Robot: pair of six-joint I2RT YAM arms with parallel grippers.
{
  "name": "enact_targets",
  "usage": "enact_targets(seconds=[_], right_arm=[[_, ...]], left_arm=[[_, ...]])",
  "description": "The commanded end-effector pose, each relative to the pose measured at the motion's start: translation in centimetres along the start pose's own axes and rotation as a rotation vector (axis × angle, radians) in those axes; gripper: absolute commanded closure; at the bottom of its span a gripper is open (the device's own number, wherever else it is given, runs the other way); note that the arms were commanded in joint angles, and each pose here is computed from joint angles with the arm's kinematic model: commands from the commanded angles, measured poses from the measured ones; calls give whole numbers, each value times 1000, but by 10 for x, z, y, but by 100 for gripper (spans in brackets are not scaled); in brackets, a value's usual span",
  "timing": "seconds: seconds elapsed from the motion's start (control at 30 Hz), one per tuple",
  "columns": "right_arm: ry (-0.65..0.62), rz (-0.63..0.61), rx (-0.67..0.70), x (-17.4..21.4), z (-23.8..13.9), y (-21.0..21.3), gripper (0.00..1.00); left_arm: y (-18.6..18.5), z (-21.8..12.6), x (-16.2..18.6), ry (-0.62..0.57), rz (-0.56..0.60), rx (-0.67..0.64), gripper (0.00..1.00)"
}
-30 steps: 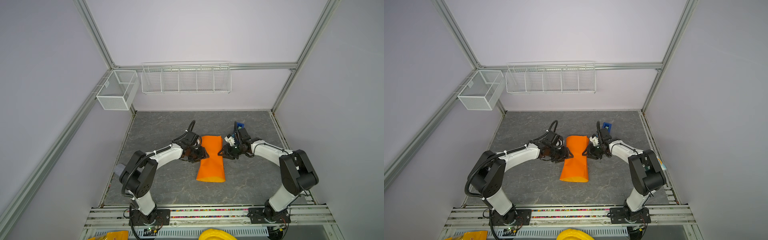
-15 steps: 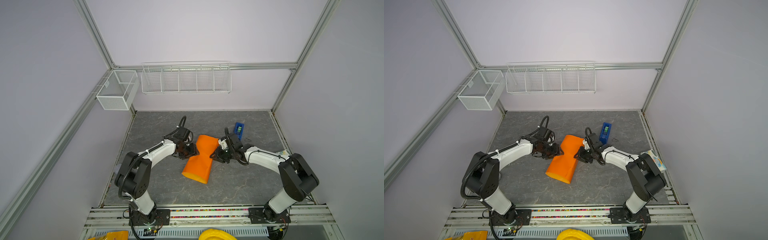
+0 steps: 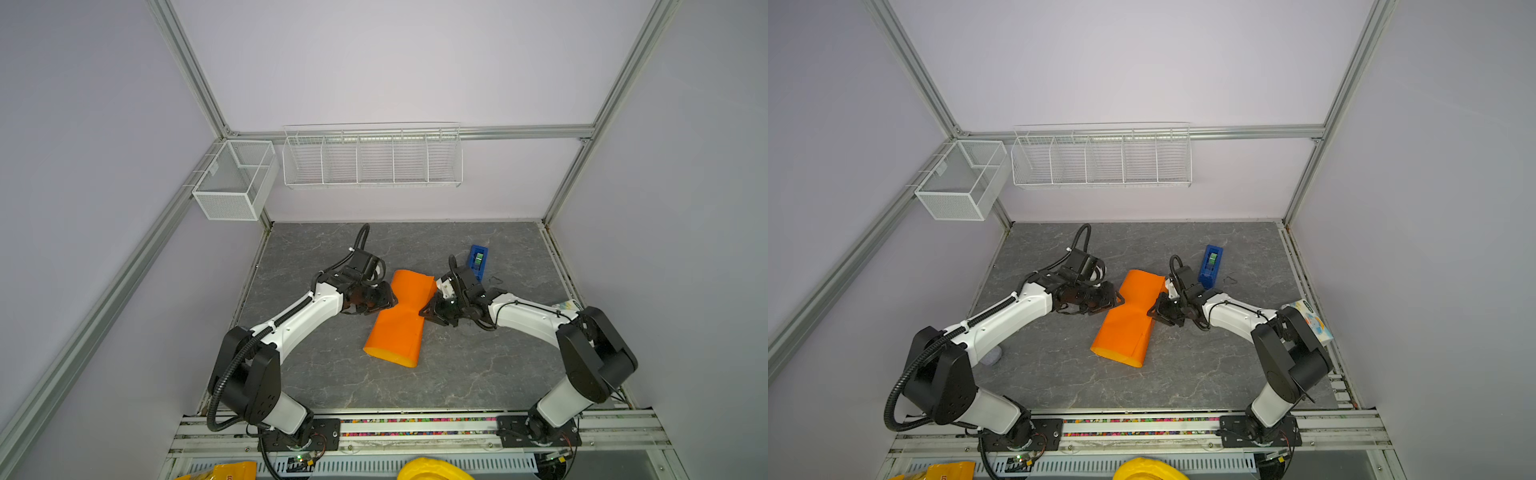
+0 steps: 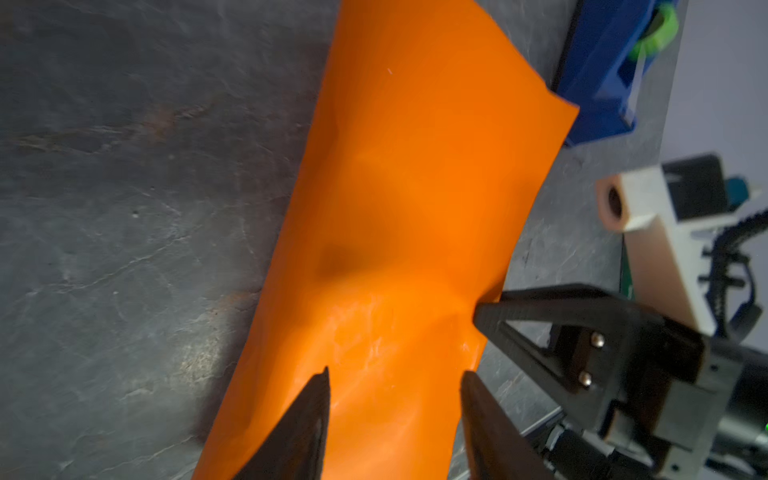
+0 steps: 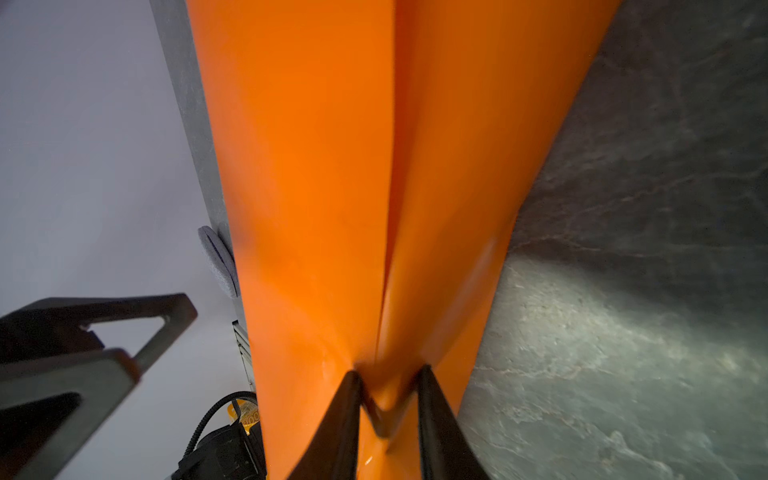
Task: Wrap the gift box in paper
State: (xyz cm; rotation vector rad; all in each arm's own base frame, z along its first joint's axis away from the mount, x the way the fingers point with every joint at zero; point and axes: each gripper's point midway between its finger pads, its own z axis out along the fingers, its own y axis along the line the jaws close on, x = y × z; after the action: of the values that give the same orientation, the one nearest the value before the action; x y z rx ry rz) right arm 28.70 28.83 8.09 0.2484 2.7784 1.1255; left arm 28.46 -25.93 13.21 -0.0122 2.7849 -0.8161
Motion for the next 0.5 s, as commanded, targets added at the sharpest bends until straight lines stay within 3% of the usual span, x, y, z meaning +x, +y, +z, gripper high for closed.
enact_targets(seconds=[0.0, 0.13, 0.47], right_arm=[[55, 73, 158, 18, 15, -47, 74], [56, 73, 158, 18, 15, -48, 74], [62, 62, 135, 18, 15, -42, 72]], left_arm=[[-5, 24, 23, 76, -21, 26, 62], [-3, 45, 40, 112, -41, 32, 73], [2, 62, 55, 163, -77, 56, 81]])
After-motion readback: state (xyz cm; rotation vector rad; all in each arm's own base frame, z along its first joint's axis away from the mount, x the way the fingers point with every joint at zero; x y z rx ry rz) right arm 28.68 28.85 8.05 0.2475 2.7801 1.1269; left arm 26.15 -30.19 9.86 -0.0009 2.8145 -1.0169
